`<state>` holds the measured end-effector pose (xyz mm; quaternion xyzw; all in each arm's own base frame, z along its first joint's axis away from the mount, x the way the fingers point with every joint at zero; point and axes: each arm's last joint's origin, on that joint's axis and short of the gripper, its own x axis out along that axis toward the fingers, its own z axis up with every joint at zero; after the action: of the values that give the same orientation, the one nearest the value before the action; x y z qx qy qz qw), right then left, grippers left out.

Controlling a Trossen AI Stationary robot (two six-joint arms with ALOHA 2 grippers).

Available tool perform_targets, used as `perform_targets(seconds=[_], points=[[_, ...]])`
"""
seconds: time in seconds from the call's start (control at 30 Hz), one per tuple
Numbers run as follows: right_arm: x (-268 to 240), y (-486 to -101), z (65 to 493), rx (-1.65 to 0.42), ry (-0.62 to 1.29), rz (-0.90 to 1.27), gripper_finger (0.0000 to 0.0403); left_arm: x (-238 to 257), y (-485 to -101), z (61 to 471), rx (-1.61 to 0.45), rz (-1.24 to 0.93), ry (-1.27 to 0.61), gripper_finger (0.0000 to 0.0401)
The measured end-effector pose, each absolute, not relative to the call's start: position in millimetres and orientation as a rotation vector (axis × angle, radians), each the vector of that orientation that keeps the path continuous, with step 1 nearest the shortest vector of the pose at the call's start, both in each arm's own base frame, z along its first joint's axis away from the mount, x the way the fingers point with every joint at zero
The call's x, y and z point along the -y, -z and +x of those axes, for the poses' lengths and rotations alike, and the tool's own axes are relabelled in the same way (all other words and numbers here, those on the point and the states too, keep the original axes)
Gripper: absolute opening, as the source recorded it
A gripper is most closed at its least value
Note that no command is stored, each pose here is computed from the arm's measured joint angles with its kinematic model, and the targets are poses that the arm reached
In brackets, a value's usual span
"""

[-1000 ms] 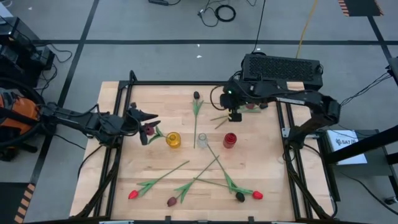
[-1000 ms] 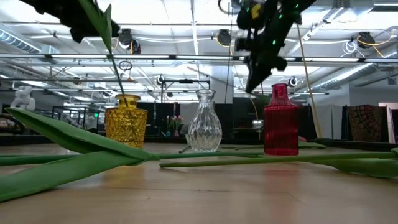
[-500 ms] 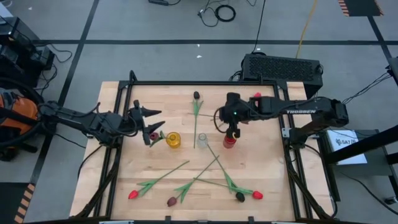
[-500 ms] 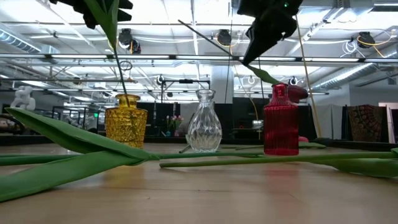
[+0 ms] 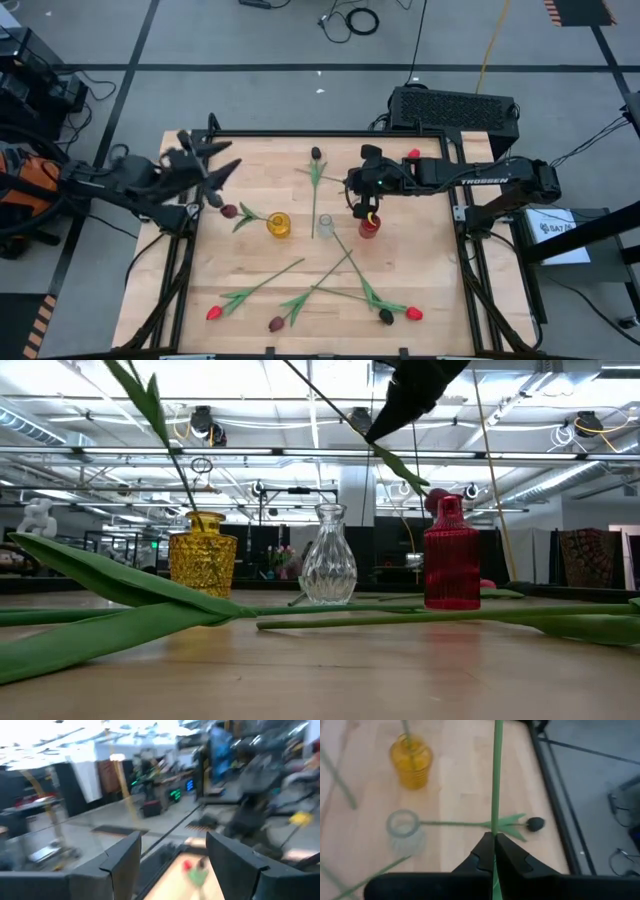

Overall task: Sort flowers into vase by color
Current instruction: Put the top red tulip into the yellow vase

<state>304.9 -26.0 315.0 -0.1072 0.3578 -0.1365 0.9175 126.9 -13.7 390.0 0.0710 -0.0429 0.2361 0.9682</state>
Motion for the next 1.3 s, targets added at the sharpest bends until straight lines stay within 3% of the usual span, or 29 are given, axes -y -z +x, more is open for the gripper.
perform_targets(seconds=[0.2, 0.57, 0.77, 0.93, 1.3], points=[[27.4, -320.6, 308.9, -0.669, 0.308, -0.244, 0.0002, 25.6, -408.0, 146.4, 0.085, 0.177, -0.367, 0.0230], [-5.6, -334.9, 319.0, -0.476, 0.226, -0.221, 0.0002, 64.9, -372.8, 218.1, -0.052, 0.251, -0.318, 0.0230], [-35.5, -343.5, 320.8, -0.370, 0.143, -0.225, 0.0002, 70.2, -368.7, 230.0, -0.029, 0.205, -0.342, 0.0230], [-51.9, -347.4, 320.0, -0.323, 0.097, -0.221, 0.0002, 78.6, -365.2, 239.2, 0.003, 0.154, -0.161, 0.0230], [-68.2, -333.4, 338.1, -0.290, 0.062, -0.234, 0.0002, 88.7, -352.4, 264.5, 0.034, 0.197, -0.156, 0.0230]])
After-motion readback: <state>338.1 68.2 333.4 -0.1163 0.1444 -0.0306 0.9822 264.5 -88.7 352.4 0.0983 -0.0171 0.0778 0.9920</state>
